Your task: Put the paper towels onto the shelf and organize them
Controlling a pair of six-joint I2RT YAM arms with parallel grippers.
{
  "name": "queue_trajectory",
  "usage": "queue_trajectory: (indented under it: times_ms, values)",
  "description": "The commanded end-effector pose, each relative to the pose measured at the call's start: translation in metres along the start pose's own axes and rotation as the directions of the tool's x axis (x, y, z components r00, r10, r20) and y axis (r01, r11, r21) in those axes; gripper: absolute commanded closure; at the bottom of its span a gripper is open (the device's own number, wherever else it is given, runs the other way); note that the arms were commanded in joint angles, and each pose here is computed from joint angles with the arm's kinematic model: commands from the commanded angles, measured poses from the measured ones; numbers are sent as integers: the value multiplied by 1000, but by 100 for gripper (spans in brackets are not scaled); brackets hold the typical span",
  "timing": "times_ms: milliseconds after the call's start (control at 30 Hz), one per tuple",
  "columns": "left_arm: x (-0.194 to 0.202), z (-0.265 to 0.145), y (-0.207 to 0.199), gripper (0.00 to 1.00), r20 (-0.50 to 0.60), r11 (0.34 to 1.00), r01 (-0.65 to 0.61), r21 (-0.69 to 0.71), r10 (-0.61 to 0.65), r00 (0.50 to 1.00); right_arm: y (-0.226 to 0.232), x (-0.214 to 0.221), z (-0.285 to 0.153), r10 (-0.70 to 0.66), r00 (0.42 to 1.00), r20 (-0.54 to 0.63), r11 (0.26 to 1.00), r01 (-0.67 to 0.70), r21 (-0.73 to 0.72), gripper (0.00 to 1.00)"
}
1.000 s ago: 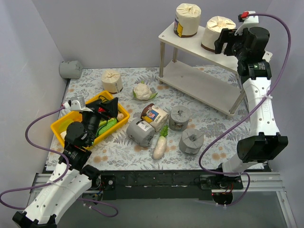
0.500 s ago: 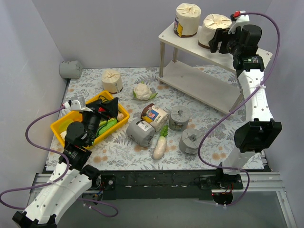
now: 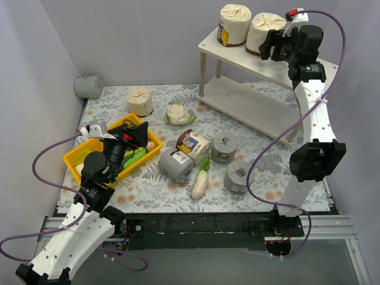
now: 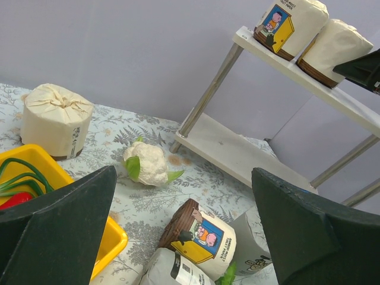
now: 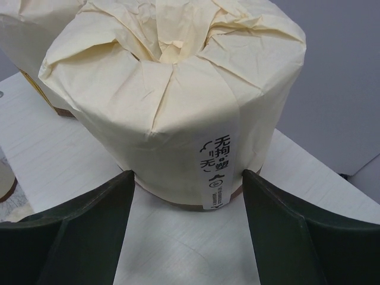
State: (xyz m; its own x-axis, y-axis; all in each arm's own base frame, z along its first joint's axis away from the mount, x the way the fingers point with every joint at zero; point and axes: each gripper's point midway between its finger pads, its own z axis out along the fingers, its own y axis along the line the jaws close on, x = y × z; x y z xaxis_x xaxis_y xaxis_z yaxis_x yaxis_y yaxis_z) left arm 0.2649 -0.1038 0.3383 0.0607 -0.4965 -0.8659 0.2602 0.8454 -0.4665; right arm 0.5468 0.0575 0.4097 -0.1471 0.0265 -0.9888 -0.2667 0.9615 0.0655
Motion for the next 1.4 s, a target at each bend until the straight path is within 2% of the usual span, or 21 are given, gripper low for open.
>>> queue_trajectory:
  times_ms: [0, 300, 433, 467, 600, 667, 767, 800, 833, 867, 900, 933, 967, 1033, 1133, 1200, 1267, 1300, 1367]
  values:
    - [-2, 1, 1, 2, 6, 1000, -10, -3, 10, 1000, 1, -28, -6, -8, 998, 67, 1000, 7, 14, 20]
    - [-2, 0, 0, 2, 6, 1000, -8, -1, 8, 1000, 7, -38, -60, 36, 998, 42, 997, -39, 63, 15]
    - [-3, 0, 0, 2, 8, 1000, -7, 1, 7, 1000, 19, -26, -82, 85, 996, 20, 995, -86, 58, 15]
    - [-3, 0, 0, 2, 8, 1000, -7, 3, 7, 1000, 23, -9, -83, 99, 995, -15, 994, -98, 54, 16]
    - [-4, 0, 0, 2, 10, 1000, -8, 1, 8, 1000, 62, 12, -105, 91, 995, -36, 996, -90, 6, 18]
    - [-4, 0, 1, 2, 12, 1000, -8, -4, 8, 1000, 99, 28, -109, 19, 999, -47, 997, -22, -74, 18]
    - [-7, -1, 2, 2, 22, 1000, -8, -11, 8, 1000, 152, 61, -121, -115, 993, 16, 968, 115, -221, 18]
    - [-8, -2, 3, 2, 25, 1000, -8, -16, 8, 1000, 167, 65, -131, -151, 986, 72, 945, 166, -282, 18]
    - [-10, -2, 3, 2, 31, 1000, -8, -20, 8, 999, 185, 94, -129, -194, 976, 101, 914, 217, -344, 19]
    - [-10, -3, 3, 2, 35, 1000, -6, -18, 7, 999, 193, 109, -131, -304, 938, 168, 860, 347, -375, 21]
    - [-11, -4, 3, 2, 40, 1000, -5, -19, 6, 999, 207, 115, -143, -351, 904, 243, 803, 424, -419, 21]
    - [-11, -4, 4, 2, 42, 1000, -5, -19, 5, 999, 223, 146, -147, -388, 876, 287, 754, 481, -447, 20]
    - [-12, -4, 4, 2, 43, 1000, -4, -18, 5, 999, 225, 150, -153, -448, 822, 352, 706, 567, -424, 19]
    - [-12, -4, 4, 2, 45, 1000, -5, -22, 6, 999, 235, 168, -161, -472, 781, 410, 649, 622, -439, 18]
    - [-14, -5, 6, 2, 49, 999, -5, -32, 7, 999, 255, 204, -181, -514, 662, 546, 478, 749, -458, 18]
    - [-16, -7, 7, 2, 59, 999, -1, -38, 3, 998, 259, 221, -188, -548, 598, 585, 415, 802, -430, 18]
    - [-19, -8, 8, 2, 71, 999, 4, -42, -1, 998, 268, 231, -193, -563, 566, 602, 372, 824, -427, 18]
    - [-20, -8, 8, 2, 74, 999, 3, -42, 0, 997, 266, 240, -191, -601, 526, 601, 337, 849, -407, 18]
    - [-21, -9, 8, 2, 81, 999, 6, -41, -2, 997, 273, 253, -193, -624, 489, 609, 288, 869, -402, 18]
